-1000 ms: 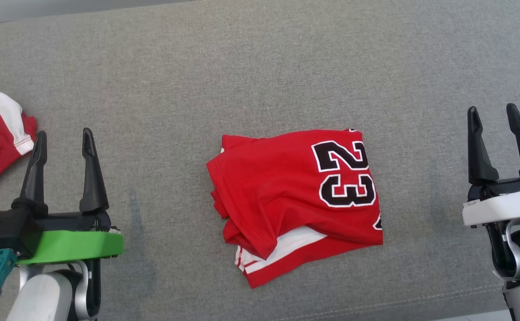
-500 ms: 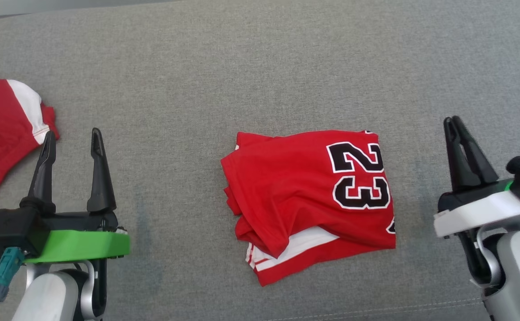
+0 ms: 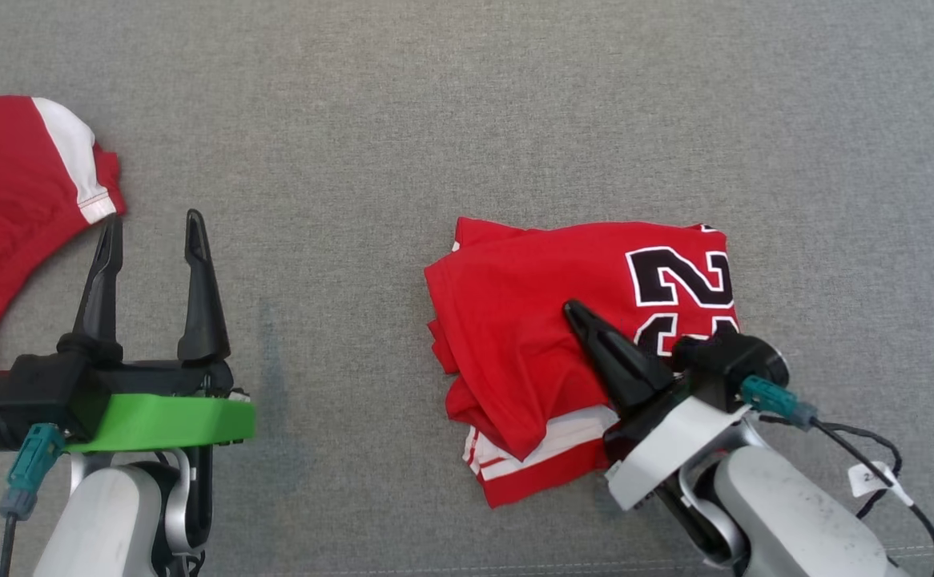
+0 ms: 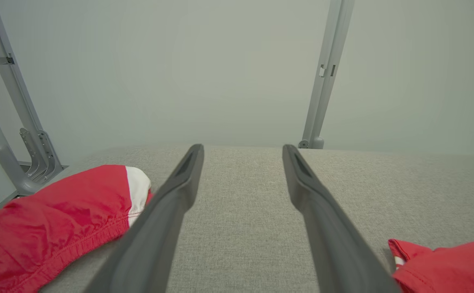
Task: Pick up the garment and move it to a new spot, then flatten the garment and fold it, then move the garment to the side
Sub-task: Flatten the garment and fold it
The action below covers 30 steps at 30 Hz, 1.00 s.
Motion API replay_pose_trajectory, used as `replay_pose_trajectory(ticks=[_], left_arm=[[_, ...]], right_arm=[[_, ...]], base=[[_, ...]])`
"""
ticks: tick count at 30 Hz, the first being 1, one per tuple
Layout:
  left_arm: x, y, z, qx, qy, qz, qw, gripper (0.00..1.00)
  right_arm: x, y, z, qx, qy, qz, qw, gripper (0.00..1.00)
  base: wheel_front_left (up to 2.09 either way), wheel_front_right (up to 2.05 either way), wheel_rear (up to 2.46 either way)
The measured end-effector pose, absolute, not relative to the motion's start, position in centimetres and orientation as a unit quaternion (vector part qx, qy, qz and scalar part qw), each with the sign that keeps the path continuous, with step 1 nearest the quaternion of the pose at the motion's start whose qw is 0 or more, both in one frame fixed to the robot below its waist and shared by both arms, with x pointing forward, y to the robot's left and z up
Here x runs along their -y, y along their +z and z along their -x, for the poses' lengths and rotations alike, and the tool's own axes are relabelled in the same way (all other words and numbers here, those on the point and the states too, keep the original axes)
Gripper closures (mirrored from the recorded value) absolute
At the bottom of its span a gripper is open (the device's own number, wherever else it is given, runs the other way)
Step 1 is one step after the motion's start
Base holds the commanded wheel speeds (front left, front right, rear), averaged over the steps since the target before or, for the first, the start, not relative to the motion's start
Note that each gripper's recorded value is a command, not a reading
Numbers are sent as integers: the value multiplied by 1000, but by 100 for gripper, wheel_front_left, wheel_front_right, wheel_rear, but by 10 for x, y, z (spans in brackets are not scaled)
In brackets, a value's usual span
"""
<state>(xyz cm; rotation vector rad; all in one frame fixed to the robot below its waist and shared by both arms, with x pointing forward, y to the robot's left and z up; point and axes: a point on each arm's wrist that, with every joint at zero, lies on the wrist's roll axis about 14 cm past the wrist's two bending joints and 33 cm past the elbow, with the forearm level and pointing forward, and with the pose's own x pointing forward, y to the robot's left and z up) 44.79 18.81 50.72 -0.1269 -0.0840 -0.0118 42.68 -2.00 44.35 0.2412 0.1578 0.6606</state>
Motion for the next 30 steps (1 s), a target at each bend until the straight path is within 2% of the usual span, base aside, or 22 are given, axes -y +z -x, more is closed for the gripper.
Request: replay_pose_trajectory(ticks=[7, 19, 22, 27, 28, 29, 30], left_arm=[[-186, 501, -452, 35, -9, 65, 997, 0], [-178, 502, -454, 38, -20, 67, 997, 0], [-178, 503, -454, 40, -22, 66, 997, 0], [-178, 509, -453, 46, -23, 64, 997, 0], [-179, 509, -452, 47, -22, 64, 997, 0], [-179, 510, -451, 47, -22, 64, 997, 0], [-179, 510, -450, 47, -22, 64, 997, 0]], right_arm=[[-7, 414, -401, -128, 364, -131, 913, 100], [-8, 393, -367, -170, 366, -139, 904, 100], [-5, 405, -373, -152, 360, -146, 909, 100], [22, 448, -408, -73, 310, -155, 935, 100], [31, 454, -413, -62, 296, -154, 941, 76], [42, 460, -420, -49, 279, -153, 947, 46], [53, 468, -427, -33, 262, -151, 953, 0]], base=[[0, 0, 0], [0, 0, 0], [0, 0, 0], [0, 0, 0], [0, 0, 0], [0, 0, 0], [0, 0, 0]])
